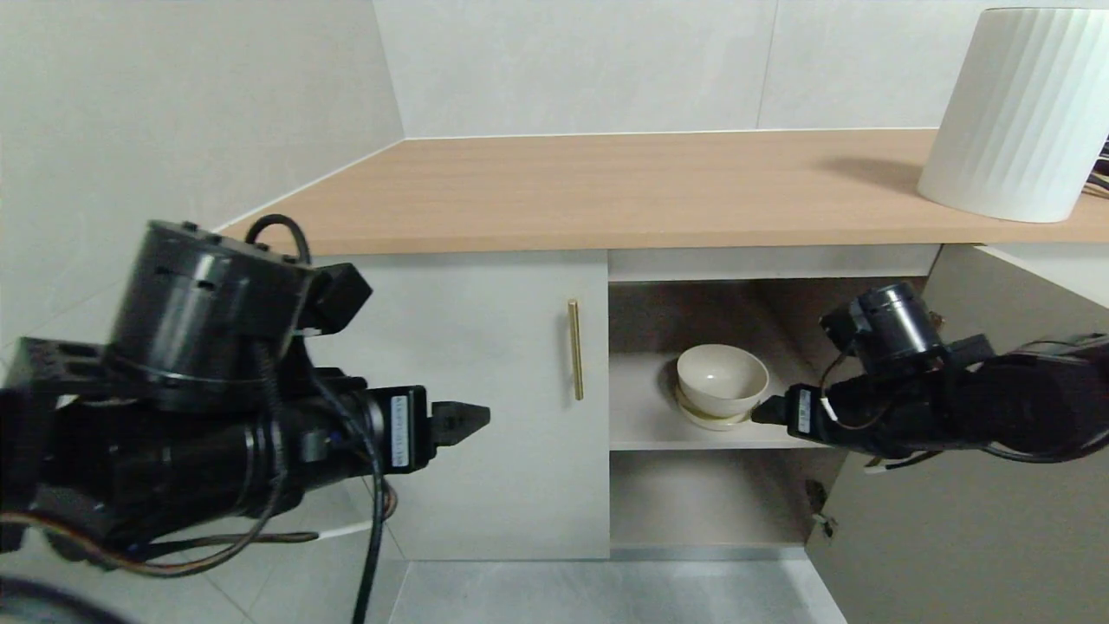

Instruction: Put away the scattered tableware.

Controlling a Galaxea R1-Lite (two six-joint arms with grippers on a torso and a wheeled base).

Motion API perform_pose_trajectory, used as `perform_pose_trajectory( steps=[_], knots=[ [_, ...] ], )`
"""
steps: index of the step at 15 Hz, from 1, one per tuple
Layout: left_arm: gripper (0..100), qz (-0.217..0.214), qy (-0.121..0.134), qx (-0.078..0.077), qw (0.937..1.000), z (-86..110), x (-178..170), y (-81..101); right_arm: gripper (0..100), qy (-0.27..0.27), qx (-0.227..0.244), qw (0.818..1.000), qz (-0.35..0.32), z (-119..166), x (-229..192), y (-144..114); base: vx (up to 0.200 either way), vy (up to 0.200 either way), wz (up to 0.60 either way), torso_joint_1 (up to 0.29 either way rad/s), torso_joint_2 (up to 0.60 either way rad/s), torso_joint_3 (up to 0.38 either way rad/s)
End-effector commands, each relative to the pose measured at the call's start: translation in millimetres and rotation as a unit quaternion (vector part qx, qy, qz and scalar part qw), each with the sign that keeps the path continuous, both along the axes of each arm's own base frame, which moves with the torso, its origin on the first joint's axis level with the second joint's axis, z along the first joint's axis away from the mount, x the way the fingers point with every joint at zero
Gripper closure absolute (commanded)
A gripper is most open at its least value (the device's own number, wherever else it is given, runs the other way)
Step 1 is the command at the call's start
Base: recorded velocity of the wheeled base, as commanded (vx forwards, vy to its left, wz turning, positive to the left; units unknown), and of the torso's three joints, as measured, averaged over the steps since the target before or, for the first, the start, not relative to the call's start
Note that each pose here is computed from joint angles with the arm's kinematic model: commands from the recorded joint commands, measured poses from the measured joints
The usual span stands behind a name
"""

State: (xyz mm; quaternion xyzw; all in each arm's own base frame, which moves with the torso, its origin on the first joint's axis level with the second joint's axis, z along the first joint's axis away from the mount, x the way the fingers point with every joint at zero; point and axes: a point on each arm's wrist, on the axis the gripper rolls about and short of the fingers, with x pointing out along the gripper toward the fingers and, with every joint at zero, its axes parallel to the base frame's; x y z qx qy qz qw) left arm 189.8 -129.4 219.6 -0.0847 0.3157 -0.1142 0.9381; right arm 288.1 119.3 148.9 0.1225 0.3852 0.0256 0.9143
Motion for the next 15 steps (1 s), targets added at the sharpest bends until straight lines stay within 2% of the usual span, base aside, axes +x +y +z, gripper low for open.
perform_pose_trajectory(
  steps=[1, 5, 14, 15],
  knots=[
    [0, 0.004, -0.027, -0.021, 0.9994, 10.8, -34.8, 27.3, 0, -0.044, 0.012, 0.996, 0.079, 54.3, -87.7, -13.0, 0.000, 0.000, 0.00, 0.000, 0.00, 0.000],
    [0, 0.023, -0.035, -0.027, 0.9988, 10.5, -41.6, 41.5, 0, -0.040, 0.012, 0.993, 0.111, 72.1, -136.6, -26.9, 0.000, 0.000, 0.00, 0.000, 0.00, 0.000],
    [0, 0.033, -0.032, -0.028, 0.9986, 9.4, -39.5, 43.9, 0, -0.030, 0.001, 0.993, 0.116, 68.1, -135.6, -22.7, 0.000, 0.000, 0.00, 0.000, 0.00, 0.000],
    [0, 0.033, -0.033, -0.028, 0.9985, 9.9, -40.2, 44.1, 0, -0.029, -0.001, 0.993, 0.117, 67.6, -136.6, -22.5, -0.200, 0.000, 0.00, 0.007, 0.00, 0.002]
  ],
)
